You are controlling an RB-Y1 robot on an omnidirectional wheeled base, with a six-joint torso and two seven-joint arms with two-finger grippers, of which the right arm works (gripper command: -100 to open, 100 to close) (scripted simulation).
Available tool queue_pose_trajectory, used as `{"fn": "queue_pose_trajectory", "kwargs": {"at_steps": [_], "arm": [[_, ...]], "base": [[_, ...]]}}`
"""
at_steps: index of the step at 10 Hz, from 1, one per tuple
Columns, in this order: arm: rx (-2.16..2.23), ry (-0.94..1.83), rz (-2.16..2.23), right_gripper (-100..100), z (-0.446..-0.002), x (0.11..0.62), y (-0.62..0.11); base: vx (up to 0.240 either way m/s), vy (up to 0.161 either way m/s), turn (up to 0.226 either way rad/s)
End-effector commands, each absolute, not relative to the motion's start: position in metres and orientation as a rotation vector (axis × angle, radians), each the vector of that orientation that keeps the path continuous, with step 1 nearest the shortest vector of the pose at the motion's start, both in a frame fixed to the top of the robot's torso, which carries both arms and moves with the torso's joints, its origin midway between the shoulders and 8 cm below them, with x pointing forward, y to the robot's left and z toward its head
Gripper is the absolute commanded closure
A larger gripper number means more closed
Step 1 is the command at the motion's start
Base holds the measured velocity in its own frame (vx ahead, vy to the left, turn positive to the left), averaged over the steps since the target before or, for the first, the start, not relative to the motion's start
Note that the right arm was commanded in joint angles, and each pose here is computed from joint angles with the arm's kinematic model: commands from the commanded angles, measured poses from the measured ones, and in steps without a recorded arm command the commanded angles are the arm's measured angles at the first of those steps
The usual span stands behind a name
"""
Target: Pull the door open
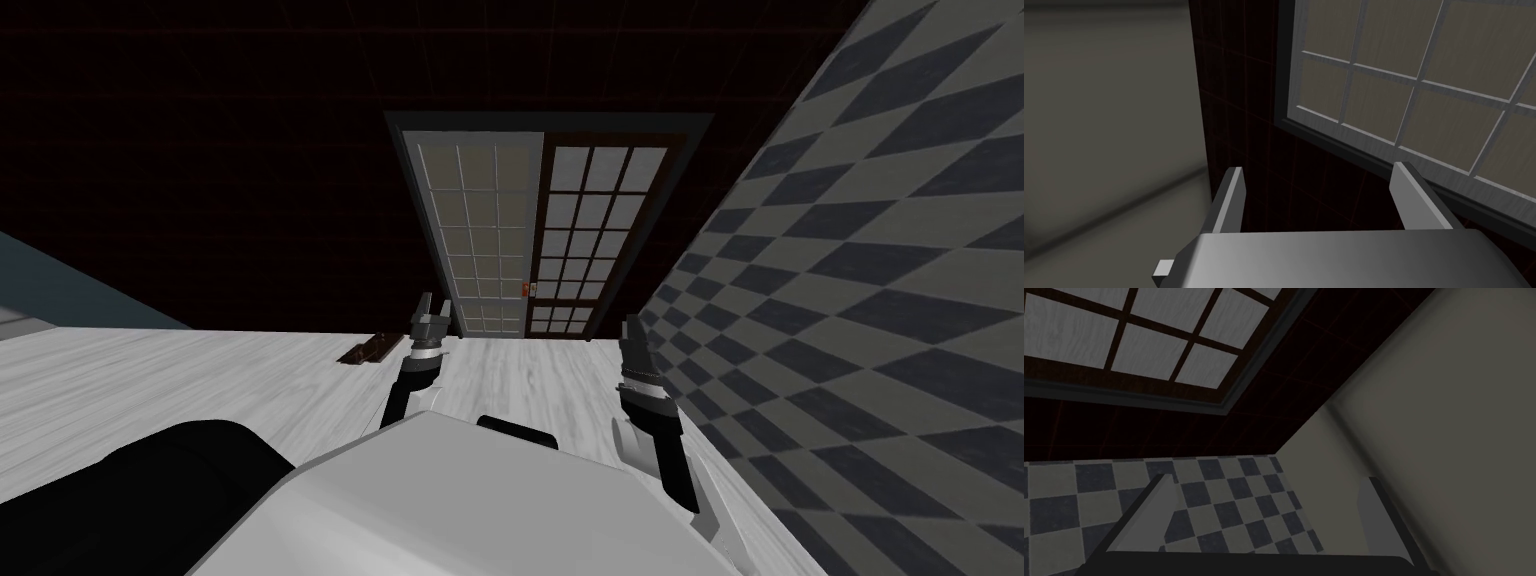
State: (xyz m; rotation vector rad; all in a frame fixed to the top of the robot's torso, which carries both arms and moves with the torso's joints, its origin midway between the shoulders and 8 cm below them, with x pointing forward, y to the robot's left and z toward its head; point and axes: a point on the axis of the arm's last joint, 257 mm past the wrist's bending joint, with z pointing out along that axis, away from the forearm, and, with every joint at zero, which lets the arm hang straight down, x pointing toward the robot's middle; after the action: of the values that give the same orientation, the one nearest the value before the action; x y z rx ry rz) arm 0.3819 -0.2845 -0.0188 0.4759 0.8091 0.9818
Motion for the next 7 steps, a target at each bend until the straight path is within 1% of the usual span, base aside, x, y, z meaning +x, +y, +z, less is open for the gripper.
{"fn": "queue_pose_trajectory", "kwargs": {"at_steps": [1,7], "arm": [[0.464,0.833,0.944,-100,-0.03,0.387,-0.287],[0.419,0.923,0.803,-100,-0.069,0.405,-0.295]], "base": [[0.069,0.037,0.011],[0.091,0.031,0.013]]}}
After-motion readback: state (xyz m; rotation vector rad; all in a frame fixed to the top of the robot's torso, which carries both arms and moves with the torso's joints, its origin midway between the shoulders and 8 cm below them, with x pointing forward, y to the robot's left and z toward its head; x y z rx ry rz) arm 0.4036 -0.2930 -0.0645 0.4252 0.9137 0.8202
